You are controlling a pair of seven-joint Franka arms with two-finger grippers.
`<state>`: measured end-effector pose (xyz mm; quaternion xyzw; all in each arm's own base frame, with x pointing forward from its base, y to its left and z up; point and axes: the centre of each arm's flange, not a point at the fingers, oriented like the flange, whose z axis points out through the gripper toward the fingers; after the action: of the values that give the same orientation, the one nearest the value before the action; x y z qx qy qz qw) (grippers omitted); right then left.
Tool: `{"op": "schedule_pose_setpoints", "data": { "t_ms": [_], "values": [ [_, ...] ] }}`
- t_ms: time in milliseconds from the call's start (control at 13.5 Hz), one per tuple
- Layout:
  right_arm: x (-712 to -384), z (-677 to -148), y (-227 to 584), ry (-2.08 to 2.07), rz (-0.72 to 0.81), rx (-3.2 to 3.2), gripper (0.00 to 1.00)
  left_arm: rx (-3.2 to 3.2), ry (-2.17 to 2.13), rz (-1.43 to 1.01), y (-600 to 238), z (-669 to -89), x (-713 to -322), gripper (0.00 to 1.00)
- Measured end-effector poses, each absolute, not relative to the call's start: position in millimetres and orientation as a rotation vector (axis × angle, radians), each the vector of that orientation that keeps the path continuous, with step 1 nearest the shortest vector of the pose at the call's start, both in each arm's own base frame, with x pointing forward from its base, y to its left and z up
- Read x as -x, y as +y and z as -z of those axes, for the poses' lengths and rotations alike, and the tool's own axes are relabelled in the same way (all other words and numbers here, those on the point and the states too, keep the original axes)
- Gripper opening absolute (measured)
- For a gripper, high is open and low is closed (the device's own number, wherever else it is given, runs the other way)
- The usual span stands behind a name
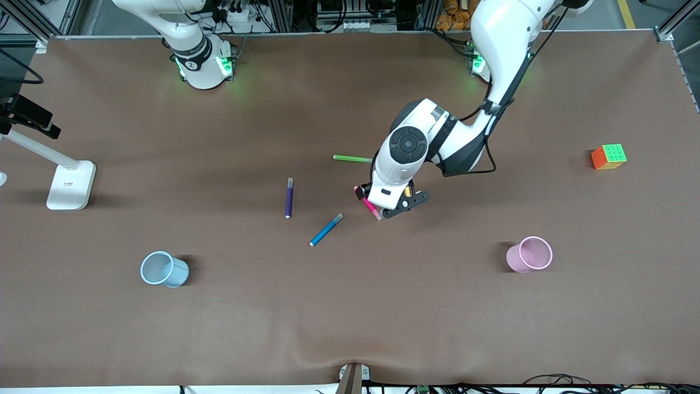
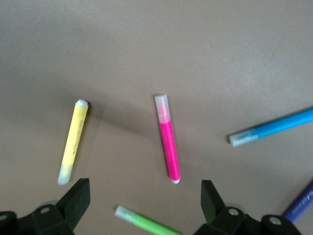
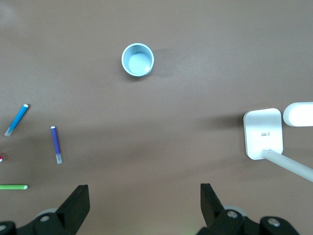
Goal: Place pink and blue markers in matching cups
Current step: 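Reach the left gripper down to the pink marker, then close the left gripper on the pink marker and lift it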
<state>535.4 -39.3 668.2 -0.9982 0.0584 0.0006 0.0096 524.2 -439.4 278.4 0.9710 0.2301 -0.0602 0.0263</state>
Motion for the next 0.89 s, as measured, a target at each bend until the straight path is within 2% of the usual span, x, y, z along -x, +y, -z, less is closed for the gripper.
{"op": "schedule_pose_setpoints", "data": {
  "t_ms": [296, 443, 591, 739, 887],
  "values": [
    [-535.5, -668.0, -39.4, 0.183, -0.003, 3.118, 1.0, -2.973, 0.834, 0.117, -448.9, -237.0, -523.7, 0.97],
    [-535.6, -667.8, -39.2, 0.182, -0.003, 3.118, 1.0, -2.955, 0.871, 0.103, -454.2, -217.5, -521.2, 0.88],
    [-535.7, -667.8, -39.1, 0.182, -0.003, 3.118, 1.0, -2.942, 0.895, 0.098, -457.9, -203.6, -519.1, 0.87],
    [-535.7, -667.7, -39.1, 0.182, -0.003, 3.118, 1.0, -2.947, 0.89, 0.089, -458.2, -197.2, -519.3, 0.71],
    [-535.7, -667.7, -39.1, 0.182, -0.004, 3.119, 1.0, -2.954, 0.888, 0.077, -456.0, -195.7, -521.1, 0.67]
  ]
}}
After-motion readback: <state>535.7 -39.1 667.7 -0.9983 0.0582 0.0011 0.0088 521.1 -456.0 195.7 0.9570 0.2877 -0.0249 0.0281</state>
